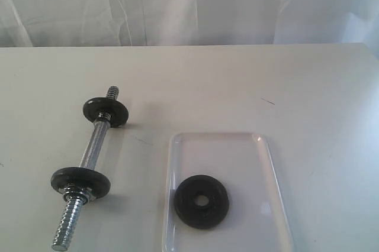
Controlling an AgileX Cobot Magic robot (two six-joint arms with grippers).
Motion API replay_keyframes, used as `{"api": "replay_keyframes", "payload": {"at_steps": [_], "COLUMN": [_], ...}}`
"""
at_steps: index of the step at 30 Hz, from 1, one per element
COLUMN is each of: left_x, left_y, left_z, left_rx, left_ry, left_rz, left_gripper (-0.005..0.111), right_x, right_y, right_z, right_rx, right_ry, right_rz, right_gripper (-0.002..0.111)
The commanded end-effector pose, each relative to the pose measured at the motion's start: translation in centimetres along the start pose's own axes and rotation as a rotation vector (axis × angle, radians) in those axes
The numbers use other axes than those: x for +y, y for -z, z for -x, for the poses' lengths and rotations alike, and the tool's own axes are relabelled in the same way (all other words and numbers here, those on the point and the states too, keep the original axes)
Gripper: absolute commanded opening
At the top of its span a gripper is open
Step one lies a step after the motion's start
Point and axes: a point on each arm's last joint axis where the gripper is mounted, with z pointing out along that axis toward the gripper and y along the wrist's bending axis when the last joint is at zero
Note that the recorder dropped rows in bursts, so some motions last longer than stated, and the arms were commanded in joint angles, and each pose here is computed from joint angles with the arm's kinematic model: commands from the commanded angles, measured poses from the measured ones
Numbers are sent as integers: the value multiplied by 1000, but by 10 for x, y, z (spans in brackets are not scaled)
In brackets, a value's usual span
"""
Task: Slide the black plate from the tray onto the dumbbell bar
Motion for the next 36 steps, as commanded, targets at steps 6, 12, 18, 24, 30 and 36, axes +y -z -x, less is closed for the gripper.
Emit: {"api": "replay_keyframes", "payload": {"at_steps": [6, 12, 18, 24, 30, 36], "left_x": [-3, -11, -40, -66, -71, -74], "left_y": [-26, -53, -93, -143, -177, -196], "left_z": [9, 12, 10, -21, -60, -85], "left_rx": [383, 506, 556, 727, 893, 954], "left_ry": [-121, -87, -117, -171, -169, 25], "left_rz": [8, -44, -244, -318, -309, -234], "left_gripper": [0, 0, 0, 0, 0, 0], "right_x": [0, 0, 0, 0, 0, 0], "right_y": [0, 0, 0, 0, 0, 0], "right_z": [-1, -1, -1, -1, -1, -1], "right_rx": [-7, -7, -7, -7, -7, -7], "right_ry": [7, 7, 7, 7, 7, 7], "right_rz": [-2, -2, -2, -2, -2, -2], "right_gripper": [0, 0, 0, 0, 0, 0]}}
